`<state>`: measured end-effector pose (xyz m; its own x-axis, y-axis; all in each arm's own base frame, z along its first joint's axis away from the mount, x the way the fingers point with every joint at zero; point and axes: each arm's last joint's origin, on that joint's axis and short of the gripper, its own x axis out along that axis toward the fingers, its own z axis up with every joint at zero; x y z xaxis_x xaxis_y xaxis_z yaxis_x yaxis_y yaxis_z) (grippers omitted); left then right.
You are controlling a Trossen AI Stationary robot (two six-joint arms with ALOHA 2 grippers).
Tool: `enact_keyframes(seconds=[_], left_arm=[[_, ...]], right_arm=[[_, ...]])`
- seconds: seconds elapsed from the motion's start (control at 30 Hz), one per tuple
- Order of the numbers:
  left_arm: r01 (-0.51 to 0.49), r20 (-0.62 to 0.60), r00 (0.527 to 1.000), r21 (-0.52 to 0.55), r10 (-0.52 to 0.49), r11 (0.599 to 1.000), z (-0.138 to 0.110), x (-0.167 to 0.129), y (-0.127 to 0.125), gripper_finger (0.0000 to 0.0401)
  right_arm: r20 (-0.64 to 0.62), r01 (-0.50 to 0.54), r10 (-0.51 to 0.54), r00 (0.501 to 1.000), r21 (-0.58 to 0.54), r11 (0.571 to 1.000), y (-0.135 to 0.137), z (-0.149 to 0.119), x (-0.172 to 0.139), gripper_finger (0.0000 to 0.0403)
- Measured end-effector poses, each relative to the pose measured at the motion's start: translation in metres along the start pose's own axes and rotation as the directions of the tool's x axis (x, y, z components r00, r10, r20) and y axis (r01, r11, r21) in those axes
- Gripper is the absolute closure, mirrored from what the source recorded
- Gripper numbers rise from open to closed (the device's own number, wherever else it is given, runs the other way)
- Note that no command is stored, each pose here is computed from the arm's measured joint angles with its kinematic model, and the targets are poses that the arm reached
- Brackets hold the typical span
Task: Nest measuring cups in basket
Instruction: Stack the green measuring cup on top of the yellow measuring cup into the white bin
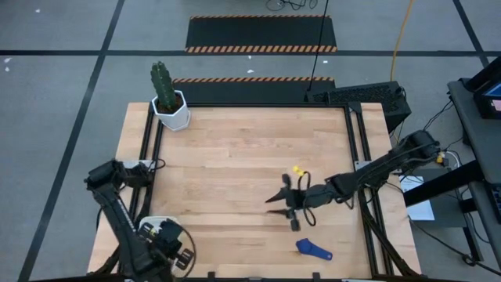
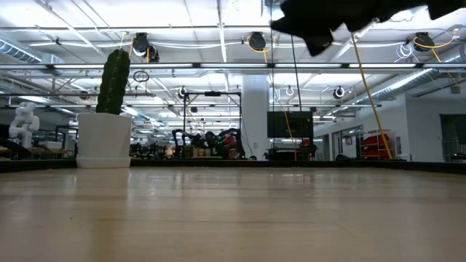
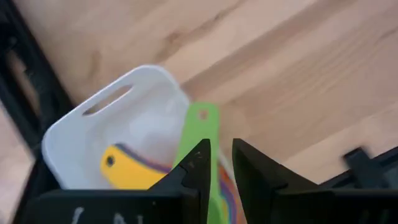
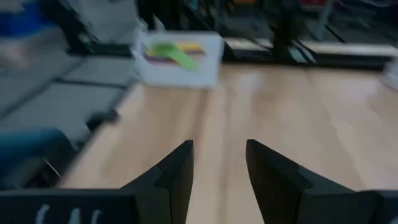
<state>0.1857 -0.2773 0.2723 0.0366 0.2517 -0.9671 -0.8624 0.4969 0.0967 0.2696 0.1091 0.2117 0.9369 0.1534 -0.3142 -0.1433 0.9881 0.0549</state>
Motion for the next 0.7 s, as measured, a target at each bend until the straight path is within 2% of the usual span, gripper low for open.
enact_keyframes(seconds=[0.13,0.27,0.37,0.5,0.6,0.7], left_arm=[[0.062,0.034,0.998,-0.071,-0.060,0.996,-0.013,-0.002,0.003,0.0330],[0.151,-0.018,0.988,-0.031,-0.151,0.988,-0.019,0.004,-0.014,0.0300],[0.086,-0.037,0.996,-0.031,-0.087,0.996,-0.013,0.013,-0.021,0.0253],[-0.097,-0.126,0.988,-0.065,0.088,0.993,-0.004,0.027,-0.025,0.0182],[-0.132,-0.166,0.979,-0.084,0.117,0.988,0.001,0.032,-0.030,0.0135],[-0.143,-0.164,0.978,-0.061,0.132,0.988,0.004,0.038,-0.035,0.0106]], right_arm=[[0.020,-0.035,0.035,0.999,0.001,0.999,0.010,0.007,0.033,0.0261],[-0.034,-0.067,0.065,0.997,-0.058,0.996,0.019,0.009,0.063,0.0261],[-0.064,-0.118,0.113,0.992,-0.085,0.989,0.023,0.010,0.074,0.0261],[-0.090,-0.135,0.127,0.988,-0.094,0.986,0.024,0.006,0.077,0.0261],[-0.100,-0.136,0.126,0.987,-0.097,0.986,0.024,0.006,0.076,0.0261],[-0.106,-0.142,0.130,0.986,-0.114,0.983,0.026,0.008,0.073,0.0261]])
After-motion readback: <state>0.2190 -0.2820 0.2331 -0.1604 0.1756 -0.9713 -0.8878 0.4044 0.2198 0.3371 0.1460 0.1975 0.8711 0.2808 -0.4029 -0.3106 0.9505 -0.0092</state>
